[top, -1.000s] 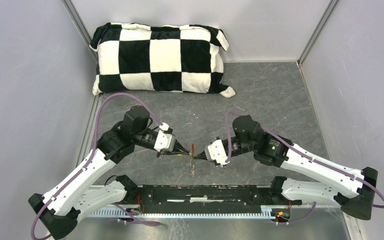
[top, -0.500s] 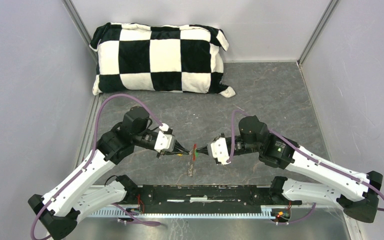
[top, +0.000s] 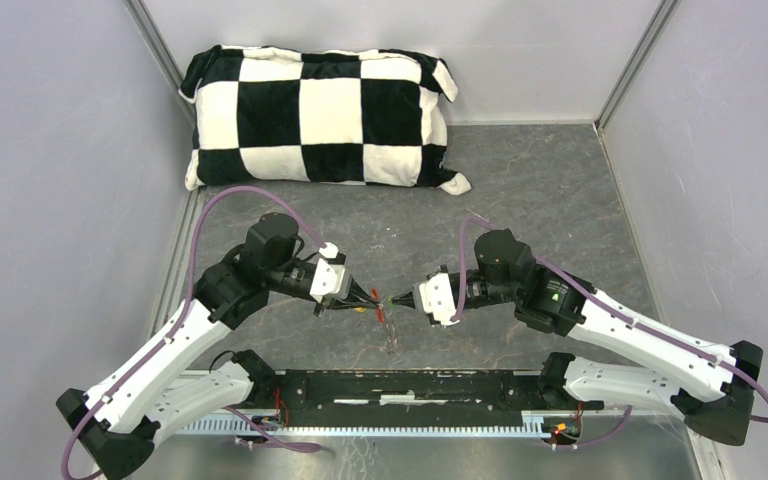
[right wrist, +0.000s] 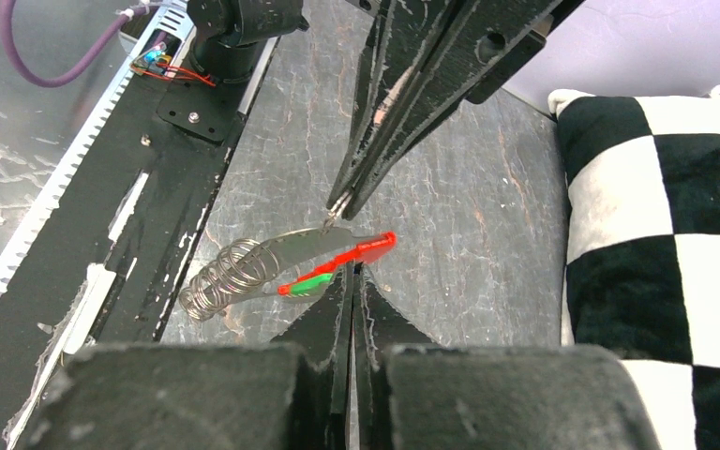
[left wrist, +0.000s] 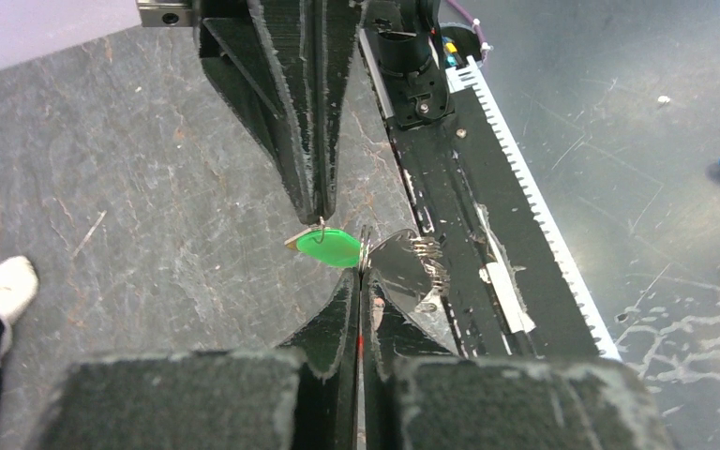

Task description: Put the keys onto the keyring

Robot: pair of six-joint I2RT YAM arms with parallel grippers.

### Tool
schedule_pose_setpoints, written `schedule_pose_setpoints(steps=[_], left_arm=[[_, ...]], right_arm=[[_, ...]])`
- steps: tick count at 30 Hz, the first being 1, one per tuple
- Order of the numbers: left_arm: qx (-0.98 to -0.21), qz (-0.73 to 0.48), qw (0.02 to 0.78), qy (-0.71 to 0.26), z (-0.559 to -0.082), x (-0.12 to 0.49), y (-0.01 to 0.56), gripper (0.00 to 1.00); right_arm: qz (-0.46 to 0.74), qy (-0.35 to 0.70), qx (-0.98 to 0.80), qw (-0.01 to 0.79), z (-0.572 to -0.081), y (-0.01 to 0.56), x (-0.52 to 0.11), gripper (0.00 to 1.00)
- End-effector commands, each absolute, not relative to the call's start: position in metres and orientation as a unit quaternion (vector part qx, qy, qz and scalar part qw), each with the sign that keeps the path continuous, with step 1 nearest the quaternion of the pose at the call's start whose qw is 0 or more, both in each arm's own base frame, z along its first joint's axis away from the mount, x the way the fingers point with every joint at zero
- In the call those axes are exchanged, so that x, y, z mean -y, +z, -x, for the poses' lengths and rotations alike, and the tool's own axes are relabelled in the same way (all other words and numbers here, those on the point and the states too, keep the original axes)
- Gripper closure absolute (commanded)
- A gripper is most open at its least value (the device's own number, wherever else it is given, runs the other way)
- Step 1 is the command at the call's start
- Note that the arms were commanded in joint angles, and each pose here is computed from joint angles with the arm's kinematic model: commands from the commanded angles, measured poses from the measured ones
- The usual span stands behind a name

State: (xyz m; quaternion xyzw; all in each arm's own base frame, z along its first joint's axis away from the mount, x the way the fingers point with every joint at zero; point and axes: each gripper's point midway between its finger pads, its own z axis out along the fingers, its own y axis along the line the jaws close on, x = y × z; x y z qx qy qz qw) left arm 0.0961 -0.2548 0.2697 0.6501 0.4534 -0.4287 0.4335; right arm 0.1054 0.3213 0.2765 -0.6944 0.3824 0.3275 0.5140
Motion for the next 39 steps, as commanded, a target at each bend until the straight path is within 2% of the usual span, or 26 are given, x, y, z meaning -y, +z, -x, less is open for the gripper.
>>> schedule_pose_setpoints(steps=[1,39], left_arm=[[-0.457,-0.633,0.445,-0.438,-0.097,0.257,0.28,0.98],[-0.48,-0.625,0.442,-0.428,-0.108,0.261,0.276,0.98]], right_arm=[[0.688,0.335,-0.352,0.539,-0.103,0.299,-0.325,1.0],[0.694,0.357,-0.331,0.53,-0.095,0.3,-0.333,1.0]])
